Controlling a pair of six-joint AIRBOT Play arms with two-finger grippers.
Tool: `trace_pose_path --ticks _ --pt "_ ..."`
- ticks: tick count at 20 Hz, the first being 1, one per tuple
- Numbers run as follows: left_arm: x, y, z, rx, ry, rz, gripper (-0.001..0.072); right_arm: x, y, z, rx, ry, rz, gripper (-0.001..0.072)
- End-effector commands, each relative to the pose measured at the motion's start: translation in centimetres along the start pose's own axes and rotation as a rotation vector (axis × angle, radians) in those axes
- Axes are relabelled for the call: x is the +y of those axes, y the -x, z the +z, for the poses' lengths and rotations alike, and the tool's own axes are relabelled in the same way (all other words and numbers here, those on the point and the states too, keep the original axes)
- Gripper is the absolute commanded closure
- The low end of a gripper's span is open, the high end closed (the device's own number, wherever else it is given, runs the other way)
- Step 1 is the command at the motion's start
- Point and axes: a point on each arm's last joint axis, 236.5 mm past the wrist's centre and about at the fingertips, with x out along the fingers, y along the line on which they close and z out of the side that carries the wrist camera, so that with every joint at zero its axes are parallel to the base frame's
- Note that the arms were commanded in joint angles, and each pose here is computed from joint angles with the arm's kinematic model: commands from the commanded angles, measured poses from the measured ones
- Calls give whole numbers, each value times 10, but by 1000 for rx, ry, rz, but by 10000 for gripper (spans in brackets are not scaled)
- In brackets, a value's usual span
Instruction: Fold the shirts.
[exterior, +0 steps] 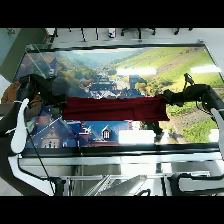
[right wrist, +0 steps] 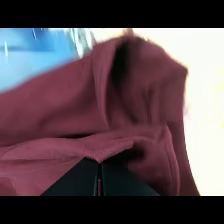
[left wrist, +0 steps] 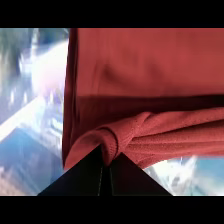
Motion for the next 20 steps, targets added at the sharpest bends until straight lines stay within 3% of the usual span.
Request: trace_pose_path --ticks 1,4,5,6,7,8,9,10,15,20 --pt "-13 -19 35 -21 -6 -34 694 2 -28 21 -17 1 7 687" --pt "-25 -32 54 -27 -36 -38 695 -1 -34 22 -12 18 3 676" --pt "-28 -34 57 -24 -45 -39 694 -1 -34 22 -12 34 3 560" --pt "-33 -35 58 -24 -54 -40 694 -1 -33 21 -7 50 4 360" --pt "-36 -35 60 -27 -61 -41 684 -1 -31 20 9 73 5 308" --pt "-38 -36 59 -27 -65 -40 505 -5 -25 18 39 106 -11 306" --pt "-38 -36 59 -24 -64 -42 113 -13 -17 17 66 127 -33 165" --pt "-41 -35 56 -13 -61 -54 15 -22 -8 16 98 133 -49 25" --pt "-38 -4 49 -21 -58 -58 15 -49 -1 -22 309 66 48 2" --pt "-29 55 56 -139 -42 -56 15 -49 -32 -32 346 51 126 2"
